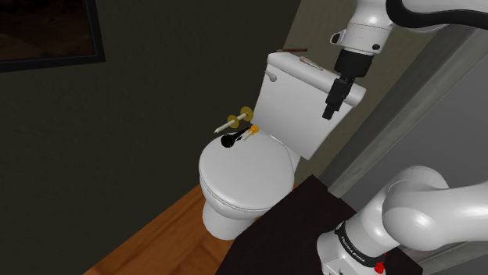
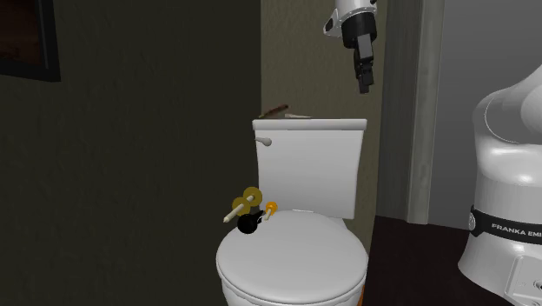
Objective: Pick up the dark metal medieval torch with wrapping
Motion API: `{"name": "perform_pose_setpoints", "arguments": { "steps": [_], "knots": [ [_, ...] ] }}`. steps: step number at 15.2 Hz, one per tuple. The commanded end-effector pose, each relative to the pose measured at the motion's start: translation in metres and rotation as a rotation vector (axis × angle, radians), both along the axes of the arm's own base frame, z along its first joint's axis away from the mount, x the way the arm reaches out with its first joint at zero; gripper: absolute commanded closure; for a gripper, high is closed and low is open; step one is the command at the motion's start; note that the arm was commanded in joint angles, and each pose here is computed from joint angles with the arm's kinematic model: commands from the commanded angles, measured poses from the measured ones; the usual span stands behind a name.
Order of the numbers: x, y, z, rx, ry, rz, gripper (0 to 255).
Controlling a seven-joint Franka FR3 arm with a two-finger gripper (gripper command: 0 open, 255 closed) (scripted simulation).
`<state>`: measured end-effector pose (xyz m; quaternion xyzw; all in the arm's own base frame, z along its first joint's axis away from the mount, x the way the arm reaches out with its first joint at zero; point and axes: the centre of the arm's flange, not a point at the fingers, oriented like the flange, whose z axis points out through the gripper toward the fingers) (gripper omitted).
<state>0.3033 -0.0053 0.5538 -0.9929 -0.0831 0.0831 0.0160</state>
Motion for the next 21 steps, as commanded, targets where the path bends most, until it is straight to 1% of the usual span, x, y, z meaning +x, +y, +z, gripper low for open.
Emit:
{"name": "perform_pose_setpoints", "arguments": {
  "steps": [1,21],
  "knots": [
    [0.000,0.000,0.000,0.000,0.000,0.000,0],
    [0.174,0.046,-0.197,-0.290,-0.023,0.236,0]
  ]
}}
